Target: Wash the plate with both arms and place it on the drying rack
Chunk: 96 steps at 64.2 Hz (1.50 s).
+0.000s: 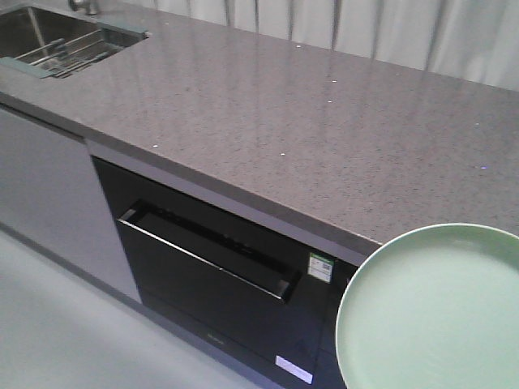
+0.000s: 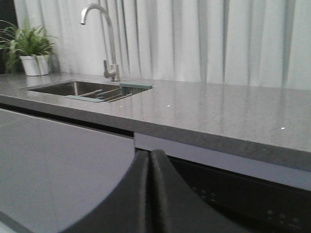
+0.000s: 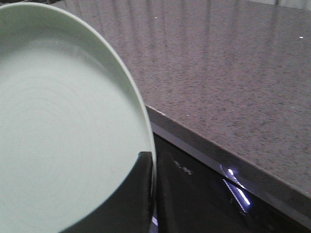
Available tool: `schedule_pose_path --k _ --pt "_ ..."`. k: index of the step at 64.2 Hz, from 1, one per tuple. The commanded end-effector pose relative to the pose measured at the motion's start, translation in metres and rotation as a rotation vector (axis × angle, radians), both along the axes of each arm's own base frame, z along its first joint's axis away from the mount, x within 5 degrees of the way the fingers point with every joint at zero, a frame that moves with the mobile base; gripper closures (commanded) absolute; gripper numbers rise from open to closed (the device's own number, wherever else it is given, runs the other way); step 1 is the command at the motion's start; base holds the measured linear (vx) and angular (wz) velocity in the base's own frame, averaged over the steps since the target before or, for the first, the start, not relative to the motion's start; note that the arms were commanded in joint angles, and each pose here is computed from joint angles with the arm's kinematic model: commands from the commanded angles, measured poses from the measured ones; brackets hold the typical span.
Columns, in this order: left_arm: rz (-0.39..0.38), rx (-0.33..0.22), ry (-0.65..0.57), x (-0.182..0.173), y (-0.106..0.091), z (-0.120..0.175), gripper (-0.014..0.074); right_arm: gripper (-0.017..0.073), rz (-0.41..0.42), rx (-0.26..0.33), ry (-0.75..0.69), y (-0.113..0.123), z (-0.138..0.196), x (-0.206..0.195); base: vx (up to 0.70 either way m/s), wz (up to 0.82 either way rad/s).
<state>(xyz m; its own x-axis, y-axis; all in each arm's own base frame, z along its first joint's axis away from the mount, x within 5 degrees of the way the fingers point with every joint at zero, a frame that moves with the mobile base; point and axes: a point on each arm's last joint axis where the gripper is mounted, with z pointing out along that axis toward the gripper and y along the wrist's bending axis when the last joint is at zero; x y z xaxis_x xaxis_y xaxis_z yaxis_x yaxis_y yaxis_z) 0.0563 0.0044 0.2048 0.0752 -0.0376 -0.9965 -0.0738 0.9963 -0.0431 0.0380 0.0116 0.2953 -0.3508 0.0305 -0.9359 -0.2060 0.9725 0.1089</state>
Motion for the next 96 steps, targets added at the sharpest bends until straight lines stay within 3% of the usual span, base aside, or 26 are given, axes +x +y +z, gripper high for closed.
schedule_pose_path --k 1,96 --pt "-0.009 -0.001 -0.066 -0.0011 -0.0008 0.0017 0.0599 0.0564 -0.009 0.017 -0.09 -0.0002 0.0142 0.0023 -0.15 0.6" --pt "-0.009 -0.001 -0.066 -0.0011 -0.0008 0.0017 0.0599 0.0564 -0.009 0.017 -0.09 -0.0002 0.0142 0.0023 -0.03 0.5"
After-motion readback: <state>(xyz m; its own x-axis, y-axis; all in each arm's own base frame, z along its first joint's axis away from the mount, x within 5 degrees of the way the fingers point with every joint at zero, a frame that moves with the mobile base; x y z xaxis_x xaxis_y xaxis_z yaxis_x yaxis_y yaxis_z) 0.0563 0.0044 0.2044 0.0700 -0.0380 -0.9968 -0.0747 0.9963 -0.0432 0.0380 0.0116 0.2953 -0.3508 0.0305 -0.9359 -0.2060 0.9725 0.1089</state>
